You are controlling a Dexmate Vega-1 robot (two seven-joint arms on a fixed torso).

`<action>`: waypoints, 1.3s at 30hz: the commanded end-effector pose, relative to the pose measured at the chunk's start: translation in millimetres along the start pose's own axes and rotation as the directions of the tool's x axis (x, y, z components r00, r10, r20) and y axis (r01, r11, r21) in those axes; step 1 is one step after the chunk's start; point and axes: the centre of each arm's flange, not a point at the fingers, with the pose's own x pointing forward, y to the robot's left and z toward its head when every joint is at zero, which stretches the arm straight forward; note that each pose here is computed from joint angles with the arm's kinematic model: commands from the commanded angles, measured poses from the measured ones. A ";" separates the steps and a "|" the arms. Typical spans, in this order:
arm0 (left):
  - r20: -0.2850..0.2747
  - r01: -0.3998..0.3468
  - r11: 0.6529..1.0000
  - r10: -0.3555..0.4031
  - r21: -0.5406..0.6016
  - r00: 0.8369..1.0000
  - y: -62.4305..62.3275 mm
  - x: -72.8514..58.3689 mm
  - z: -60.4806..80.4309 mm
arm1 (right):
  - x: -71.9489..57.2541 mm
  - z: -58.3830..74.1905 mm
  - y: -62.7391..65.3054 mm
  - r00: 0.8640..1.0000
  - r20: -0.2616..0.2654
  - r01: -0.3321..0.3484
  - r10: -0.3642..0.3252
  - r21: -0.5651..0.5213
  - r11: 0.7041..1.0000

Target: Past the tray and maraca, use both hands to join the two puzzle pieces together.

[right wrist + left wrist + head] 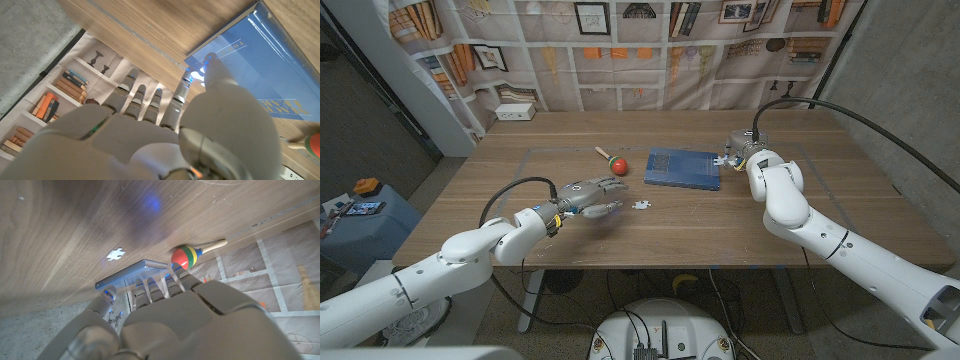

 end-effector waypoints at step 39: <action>0.086 0.128 0.991 -0.130 0.025 0.988 -29.4 16.7 10.6 | -4.7 7.8 0.2 0.999 0.018 -0.027 0.027 0.002 1.000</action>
